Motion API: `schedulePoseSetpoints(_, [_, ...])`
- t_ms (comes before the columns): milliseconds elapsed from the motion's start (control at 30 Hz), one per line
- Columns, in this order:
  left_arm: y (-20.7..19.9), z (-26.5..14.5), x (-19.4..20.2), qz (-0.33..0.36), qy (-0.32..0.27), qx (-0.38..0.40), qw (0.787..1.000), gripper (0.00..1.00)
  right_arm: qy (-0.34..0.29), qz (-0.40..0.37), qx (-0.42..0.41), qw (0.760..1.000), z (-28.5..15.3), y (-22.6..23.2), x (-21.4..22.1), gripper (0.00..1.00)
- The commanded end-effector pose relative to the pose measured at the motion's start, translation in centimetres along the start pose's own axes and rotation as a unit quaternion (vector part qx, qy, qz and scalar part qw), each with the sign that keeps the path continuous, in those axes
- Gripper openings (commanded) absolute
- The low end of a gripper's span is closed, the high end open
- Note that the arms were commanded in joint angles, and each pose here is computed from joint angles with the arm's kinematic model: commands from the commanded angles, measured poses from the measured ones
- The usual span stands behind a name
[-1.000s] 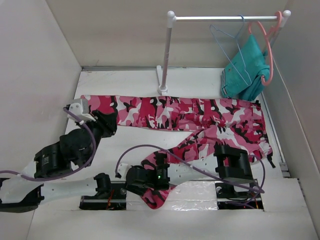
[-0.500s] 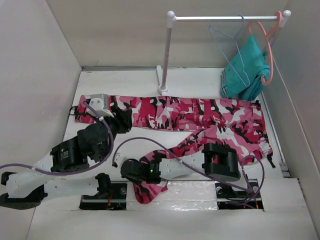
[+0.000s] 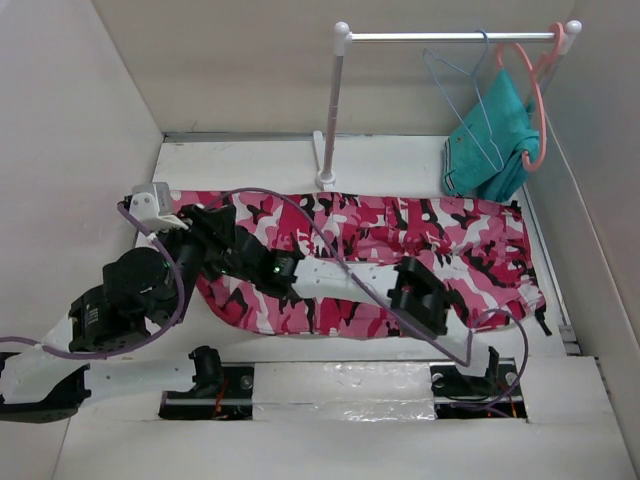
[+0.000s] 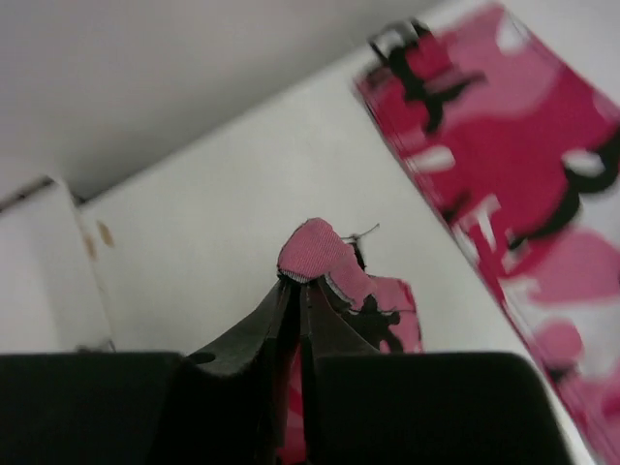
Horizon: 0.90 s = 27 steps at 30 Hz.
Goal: Place the trousers on the hanger
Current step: Flatten out the trousers at the center of the board.
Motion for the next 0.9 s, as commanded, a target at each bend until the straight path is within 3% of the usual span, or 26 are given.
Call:
schedulePoseSetpoints(0, [0.9,-0.4,-2.2,-0.014,-0.03,-0.019,0.999,0.35,-0.019,0.003,-0.111,0.994,4.5,4.7,-0.2,0.15])
schedulePoseSetpoints(67, [0.7,-0.3,-2.3,-0.011,-0.031,-0.018,0.999,0.35,0.021,0.007,-0.153,0.988,5.9,6.0,1.7,0.34])
schedulePoseSetpoints(100, [0.5,-0.2,-2.1,-0.01,-0.028,-0.018,0.999,0.35,0.032,0.011,-0.162,0.986,6.3,6.3,2.2,0.56])
schedulePoseSetpoints(200, [-0.2,0.3,-1.2,0.005,-0.017,-0.017,1.0,0.35,0.024,0.021,-0.155,0.987,6.0,5.0,1.7,0.79])
schedulePoseSetpoints(233, [-0.5,0.4,-1.0,0.008,-0.015,-0.015,1.0,0.35,0.054,0.03,-0.139,0.988,5.5,3.5,5.4,0.8])
schedulePoseSetpoints(267, [-1.0,0.7,-0.5,0.014,-0.01,-0.013,1.0,0.35,-0.015,0.037,-0.146,0.988,3.5,3.0,0.3,0.81])
schedulePoseSetpoints(400, [-3.0,1.6,0.4,0.017,-0.004,0.008,1.0,0.35,-0.041,0.061,-0.102,0.992,-2.2,-3.8,-1.6,0.81])
schedulePoseSetpoints(467, [-4.7,2.3,1.4,0.023,0.005,0.021,0.999,0.35,-0.047,0.058,-0.078,0.994,-6.2,-5.5,-1.8,0.76])
schedulePoseSetpoints(567, [-7.4,3.8,3.6,0.034,0.022,0.036,0.999,0.35,-0.056,0.056,-0.027,0.997,-10.1,-8.4,-1.8,0.55])
schedulePoseSetpoints(633, [-8.3,5.4,4.8,0.035,0.029,0.031,0.998,0.34,-0.061,0.06,0.034,0.996,-14.3,-11.0,-0.9,0.25])
schedulePoseSetpoints(700, [-8.6,8.9,6.5,0.024,0.058,0.031,0.998,0.28,-0.049,0.075,0.095,0.991,-17.2,-13.5,0.6,0.07])
schedulePoseSetpoints(767, [-8.9,11.4,7.7,-0.006,0.078,0.067,0.995,0.2,-0.019,0.106,0.186,0.977,-21.8,-17.7,3.8,0.0])
schedulePoseSetpoints(800, [-6.1,13.6,8.1,-0.016,0.077,0.028,0.997,0.16,-0.014,0.122,0.208,0.97,-23.3,-18.8,4.9,0.0])
schedulePoseSetpoints(867, [-4.7,14.7,8.9,-0.062,0.099,0.03,0.993,0.04,-0.013,0.134,0.229,0.964,-27.1,-19.9,8.0,0.0])
Point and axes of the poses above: each gripper's point midway between its finger pads, its own z axis out along the fingers, its own y axis along the line the jaws close on, x = y × z, the point moved 4 cm from there along -z, back along the fingers, and after that the axes turned 1 degree about -z, right-handed, at the moved point
